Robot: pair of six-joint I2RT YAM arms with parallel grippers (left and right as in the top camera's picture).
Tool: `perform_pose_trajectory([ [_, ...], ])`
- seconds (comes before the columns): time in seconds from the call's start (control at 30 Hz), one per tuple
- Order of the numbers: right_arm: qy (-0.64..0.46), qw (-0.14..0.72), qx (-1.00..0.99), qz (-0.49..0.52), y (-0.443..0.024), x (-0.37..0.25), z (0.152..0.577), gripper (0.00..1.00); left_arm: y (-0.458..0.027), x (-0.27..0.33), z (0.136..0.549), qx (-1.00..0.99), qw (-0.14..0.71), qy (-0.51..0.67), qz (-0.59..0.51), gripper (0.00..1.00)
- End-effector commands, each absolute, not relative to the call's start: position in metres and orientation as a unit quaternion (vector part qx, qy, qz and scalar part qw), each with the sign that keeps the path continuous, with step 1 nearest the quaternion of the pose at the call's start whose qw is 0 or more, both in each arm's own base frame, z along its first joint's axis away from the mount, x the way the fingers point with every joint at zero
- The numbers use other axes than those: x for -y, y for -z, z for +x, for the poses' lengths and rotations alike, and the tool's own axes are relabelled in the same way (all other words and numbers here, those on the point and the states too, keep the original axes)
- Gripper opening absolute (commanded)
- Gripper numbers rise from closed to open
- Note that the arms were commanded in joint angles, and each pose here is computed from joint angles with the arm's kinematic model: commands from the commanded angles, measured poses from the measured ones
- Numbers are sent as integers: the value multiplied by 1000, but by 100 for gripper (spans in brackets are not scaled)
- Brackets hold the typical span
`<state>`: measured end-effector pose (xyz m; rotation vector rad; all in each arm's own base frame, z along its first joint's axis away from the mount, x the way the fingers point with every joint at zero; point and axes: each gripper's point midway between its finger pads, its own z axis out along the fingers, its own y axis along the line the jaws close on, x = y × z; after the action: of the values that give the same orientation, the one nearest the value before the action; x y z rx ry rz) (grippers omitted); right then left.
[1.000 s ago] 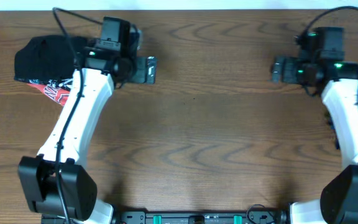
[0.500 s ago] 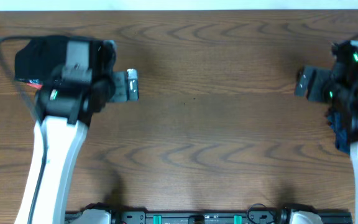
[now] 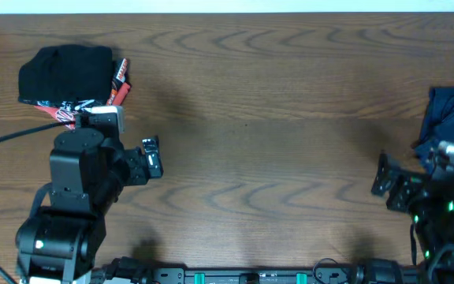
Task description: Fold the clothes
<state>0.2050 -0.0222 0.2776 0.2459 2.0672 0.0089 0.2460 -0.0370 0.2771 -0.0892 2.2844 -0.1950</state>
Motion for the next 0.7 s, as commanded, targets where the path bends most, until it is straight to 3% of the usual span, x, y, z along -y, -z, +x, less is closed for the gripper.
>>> perform_pose_trajectory([
  [0.0, -9, 495, -862, 109, -269, 20, 197, 99, -274, 35, 244, -910, 406, 74, -44, 98],
  [0.43, -5, 375, -920, 115, -217, 17, 157, 99, -272, 35, 244, -912, 402, 73, -44, 98],
  [0.67, 3, 411, -907, 92, -231, 18, 171, 99, -272, 35, 244, -912, 402, 73, -44, 98],
])
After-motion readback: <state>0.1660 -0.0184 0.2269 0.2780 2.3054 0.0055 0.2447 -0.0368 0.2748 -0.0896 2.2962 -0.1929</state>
